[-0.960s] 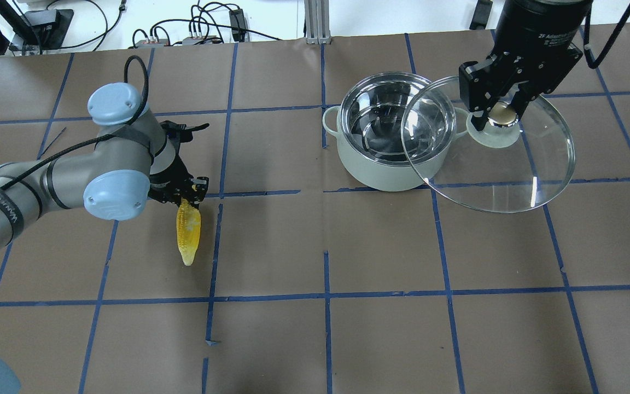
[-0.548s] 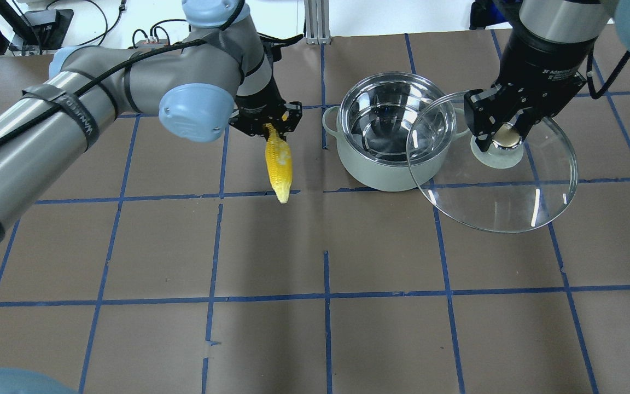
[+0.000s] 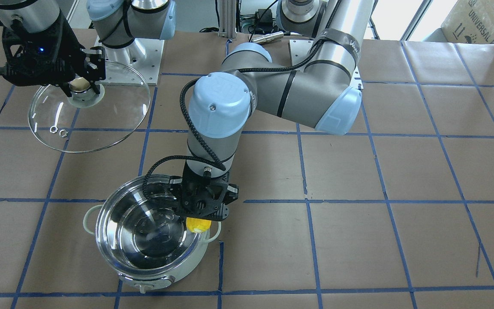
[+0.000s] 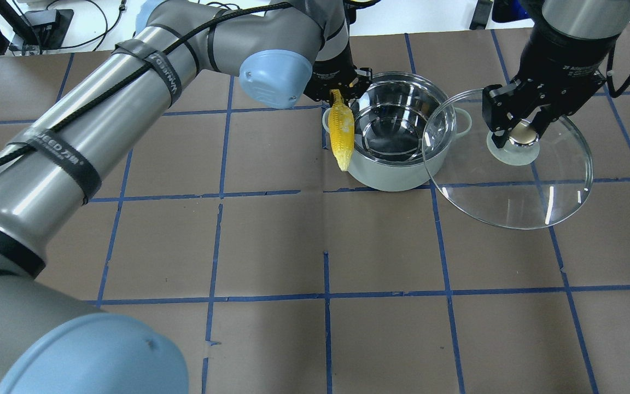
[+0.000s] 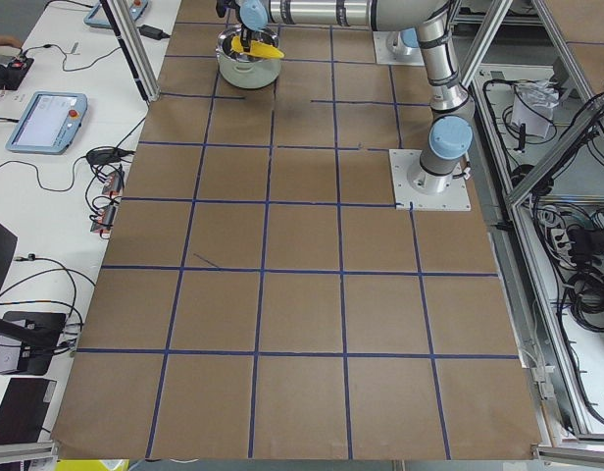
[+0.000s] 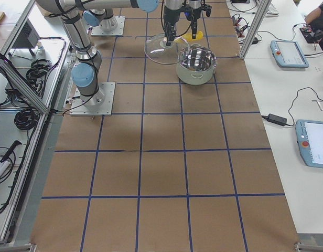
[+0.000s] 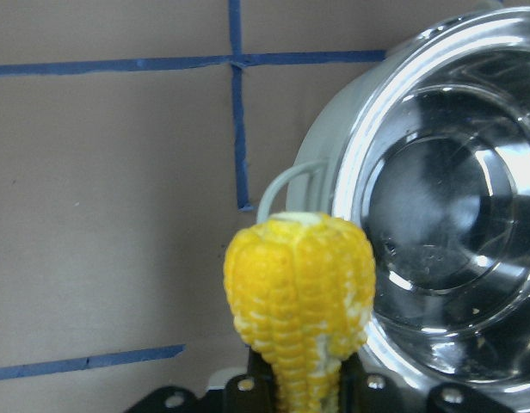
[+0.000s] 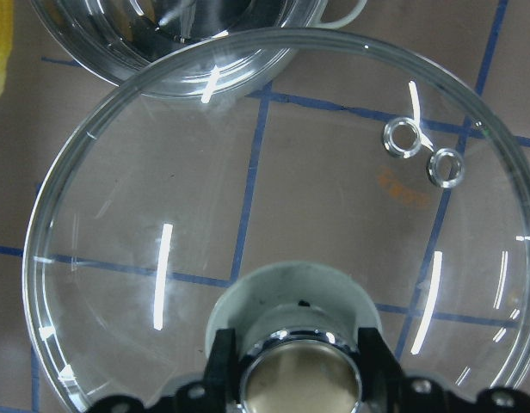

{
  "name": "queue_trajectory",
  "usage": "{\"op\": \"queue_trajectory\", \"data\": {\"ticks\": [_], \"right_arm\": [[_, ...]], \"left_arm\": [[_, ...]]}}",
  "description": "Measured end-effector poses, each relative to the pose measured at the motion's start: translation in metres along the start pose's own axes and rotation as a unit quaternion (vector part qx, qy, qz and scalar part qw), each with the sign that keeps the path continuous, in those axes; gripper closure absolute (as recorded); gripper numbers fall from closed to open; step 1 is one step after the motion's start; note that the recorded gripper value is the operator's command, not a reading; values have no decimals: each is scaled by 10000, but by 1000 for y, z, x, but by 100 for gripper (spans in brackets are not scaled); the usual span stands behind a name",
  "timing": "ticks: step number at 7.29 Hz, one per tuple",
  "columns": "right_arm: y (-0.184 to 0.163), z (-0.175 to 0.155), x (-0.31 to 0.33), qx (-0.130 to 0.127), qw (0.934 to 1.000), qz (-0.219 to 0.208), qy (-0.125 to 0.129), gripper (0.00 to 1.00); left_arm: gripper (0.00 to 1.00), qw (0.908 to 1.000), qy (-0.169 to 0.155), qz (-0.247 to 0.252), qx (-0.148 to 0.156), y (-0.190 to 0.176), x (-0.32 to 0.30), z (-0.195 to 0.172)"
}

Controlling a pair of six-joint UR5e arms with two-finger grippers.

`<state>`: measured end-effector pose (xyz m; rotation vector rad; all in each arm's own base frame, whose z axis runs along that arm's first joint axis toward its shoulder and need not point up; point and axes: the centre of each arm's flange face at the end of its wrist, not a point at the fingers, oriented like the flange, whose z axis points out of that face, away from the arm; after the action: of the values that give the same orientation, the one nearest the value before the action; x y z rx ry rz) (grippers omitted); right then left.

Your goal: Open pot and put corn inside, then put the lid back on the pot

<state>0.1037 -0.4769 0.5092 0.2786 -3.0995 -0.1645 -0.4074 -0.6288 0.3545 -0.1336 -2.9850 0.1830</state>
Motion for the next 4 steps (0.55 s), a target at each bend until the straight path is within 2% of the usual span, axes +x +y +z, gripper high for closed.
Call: {"op": "queue_trajectory", "data": {"ticks": [3, 4], "right_arm": [[0, 1, 10, -9, 10000, 62, -5, 56], [0, 1, 11, -8, 10000, 67, -8, 56]], "left_arm": [[76, 9999, 76, 18, 86, -18, 41, 10], [70, 9999, 91, 12, 88, -22, 45, 14]]}}
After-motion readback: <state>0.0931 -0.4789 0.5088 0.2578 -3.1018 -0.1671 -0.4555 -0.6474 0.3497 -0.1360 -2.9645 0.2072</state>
